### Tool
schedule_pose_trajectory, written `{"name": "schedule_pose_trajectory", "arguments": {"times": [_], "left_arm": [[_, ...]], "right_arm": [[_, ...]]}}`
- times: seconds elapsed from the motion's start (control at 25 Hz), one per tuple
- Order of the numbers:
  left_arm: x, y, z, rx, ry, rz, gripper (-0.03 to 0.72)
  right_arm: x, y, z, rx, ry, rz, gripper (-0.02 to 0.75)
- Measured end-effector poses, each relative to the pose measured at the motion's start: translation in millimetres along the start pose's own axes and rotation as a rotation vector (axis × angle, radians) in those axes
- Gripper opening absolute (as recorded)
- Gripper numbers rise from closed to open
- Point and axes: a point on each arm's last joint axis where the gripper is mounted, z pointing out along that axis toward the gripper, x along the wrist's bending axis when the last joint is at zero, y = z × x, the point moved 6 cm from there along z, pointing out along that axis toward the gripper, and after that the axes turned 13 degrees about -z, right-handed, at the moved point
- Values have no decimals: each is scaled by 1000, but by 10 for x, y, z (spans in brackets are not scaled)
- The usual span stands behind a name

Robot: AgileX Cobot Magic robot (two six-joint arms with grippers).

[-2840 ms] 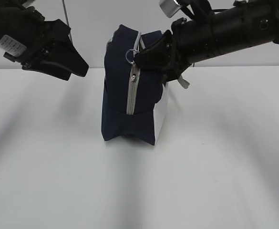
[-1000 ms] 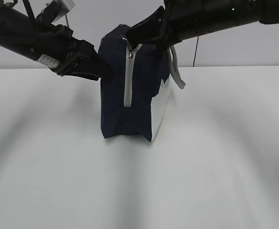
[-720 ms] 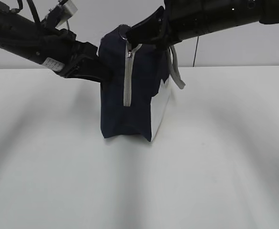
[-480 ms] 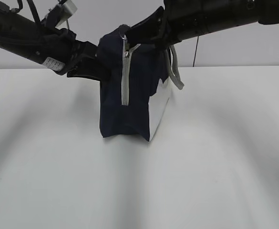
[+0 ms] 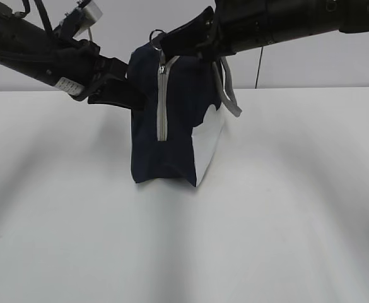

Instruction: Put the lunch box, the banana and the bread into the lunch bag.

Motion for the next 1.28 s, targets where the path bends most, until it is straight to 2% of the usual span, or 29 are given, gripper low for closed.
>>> {"name": "schedule_pose_trajectory", "arguments": {"times": [0.2, 0.76, 1.08, 1.28], "left_arm": [[-8, -13, 0, 9, -5, 1, 5], [-53, -100, -4, 66, -35, 9, 4], [-80, -177, -47, 118, -36, 25, 3], [-91, -183, -104, 123, -15, 28, 3]], "right_arm": [[-24, 56, -5, -23, -8, 10, -16], [-328, 164, -51, -29, -139, 25, -16], [-434, 18, 101, -28, -96, 89, -16], [-428, 130, 62, -61, -49, 72, -16]]}}
